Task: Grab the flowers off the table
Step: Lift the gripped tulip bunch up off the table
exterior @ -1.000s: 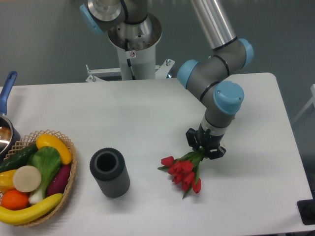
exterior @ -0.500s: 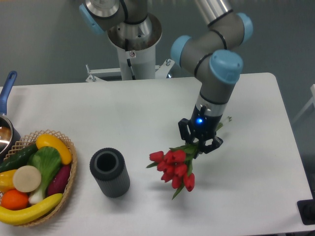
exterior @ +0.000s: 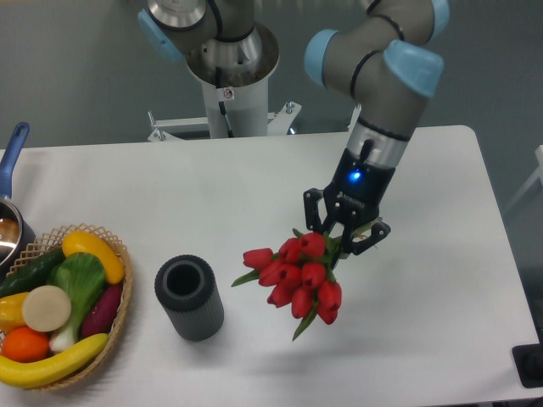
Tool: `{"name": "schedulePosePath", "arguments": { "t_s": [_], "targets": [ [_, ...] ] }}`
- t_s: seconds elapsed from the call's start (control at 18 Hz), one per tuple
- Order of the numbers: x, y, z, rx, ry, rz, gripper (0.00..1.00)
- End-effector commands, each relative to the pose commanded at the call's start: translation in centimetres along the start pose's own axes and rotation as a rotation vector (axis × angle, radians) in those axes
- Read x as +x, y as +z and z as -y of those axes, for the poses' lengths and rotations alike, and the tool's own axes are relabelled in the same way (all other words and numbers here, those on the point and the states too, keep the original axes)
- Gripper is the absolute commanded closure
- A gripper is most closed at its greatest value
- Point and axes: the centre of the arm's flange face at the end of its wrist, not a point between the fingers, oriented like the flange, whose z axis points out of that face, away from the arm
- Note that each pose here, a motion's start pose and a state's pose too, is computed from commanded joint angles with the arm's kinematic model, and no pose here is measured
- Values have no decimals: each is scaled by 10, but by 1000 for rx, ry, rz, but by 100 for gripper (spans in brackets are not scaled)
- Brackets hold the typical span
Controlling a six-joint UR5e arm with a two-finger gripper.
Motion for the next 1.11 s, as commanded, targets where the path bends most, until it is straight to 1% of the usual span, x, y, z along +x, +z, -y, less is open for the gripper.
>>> {"name": "schedulePosePath", "arguments": {
  "t_s": [0.11, 0.33, 0.78, 1.11],
  "targets": [
    [1, -8, 3, 58, -13, -13, 67],
    [-5, -21, -1, 172, -43, -38, 67],
    [-6, -22, -3, 189, -41, -42, 67],
    [-8, -27, 1, 192, -33, -32, 67]
  ]
}}
